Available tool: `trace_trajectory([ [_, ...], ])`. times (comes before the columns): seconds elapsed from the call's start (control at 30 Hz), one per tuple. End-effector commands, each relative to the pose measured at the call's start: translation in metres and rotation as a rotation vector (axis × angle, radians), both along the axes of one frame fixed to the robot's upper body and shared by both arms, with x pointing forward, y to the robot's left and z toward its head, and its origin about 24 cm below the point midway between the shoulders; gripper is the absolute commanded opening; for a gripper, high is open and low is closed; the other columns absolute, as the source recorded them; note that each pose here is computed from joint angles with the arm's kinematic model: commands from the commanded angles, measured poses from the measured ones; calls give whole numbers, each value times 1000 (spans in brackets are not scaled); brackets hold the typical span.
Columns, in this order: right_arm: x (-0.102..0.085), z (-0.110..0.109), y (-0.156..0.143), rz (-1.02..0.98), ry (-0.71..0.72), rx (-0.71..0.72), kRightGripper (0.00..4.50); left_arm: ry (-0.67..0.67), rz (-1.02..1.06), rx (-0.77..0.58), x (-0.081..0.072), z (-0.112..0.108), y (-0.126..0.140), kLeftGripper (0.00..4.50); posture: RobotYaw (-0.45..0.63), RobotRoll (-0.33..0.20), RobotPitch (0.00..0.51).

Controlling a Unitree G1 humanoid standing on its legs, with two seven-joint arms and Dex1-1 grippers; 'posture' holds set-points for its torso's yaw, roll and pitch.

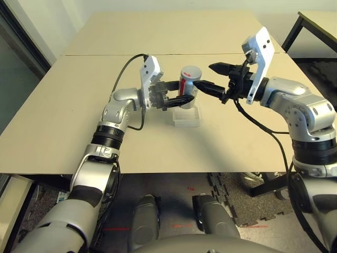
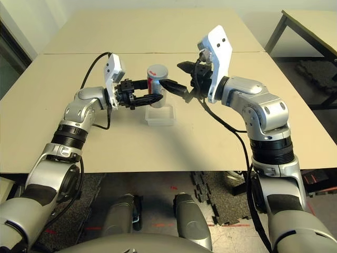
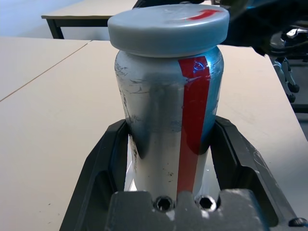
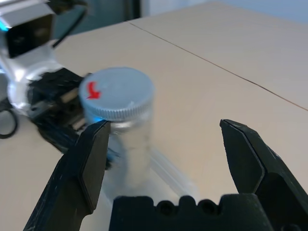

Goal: Pour the medicine from the bottle into the box.

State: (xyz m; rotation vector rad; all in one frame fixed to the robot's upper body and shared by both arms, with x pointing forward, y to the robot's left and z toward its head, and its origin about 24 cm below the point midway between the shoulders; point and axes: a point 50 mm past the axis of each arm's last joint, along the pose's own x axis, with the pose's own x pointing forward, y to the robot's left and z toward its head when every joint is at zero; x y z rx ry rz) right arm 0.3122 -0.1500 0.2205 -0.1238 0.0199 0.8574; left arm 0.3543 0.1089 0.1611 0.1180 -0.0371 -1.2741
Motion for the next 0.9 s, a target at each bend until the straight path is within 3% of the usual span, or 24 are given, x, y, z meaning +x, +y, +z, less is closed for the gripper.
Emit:
trace_trajectory([
  [0.03, -5, 0, -7, -18, 4, 3, 4500, -22, -7, 5, 2, 5, 1, 2730, -210, 0, 91],
  [0.3, -17, -3, -10, 34, 43, -20, 4500, -24, -4, 6, 3, 6, 1, 2730, -213, 0, 92],
  [0.43, -21, 6, 0, 87, 32, 8, 4500, -23, -5, 7, 3, 6, 1, 2730, -220, 0, 91],
  [0.9, 0, 16, 35, 144, -1, 2, 4500, -23, -15, 2, 3, 5, -3, 2730, -207, 0, 87],
])
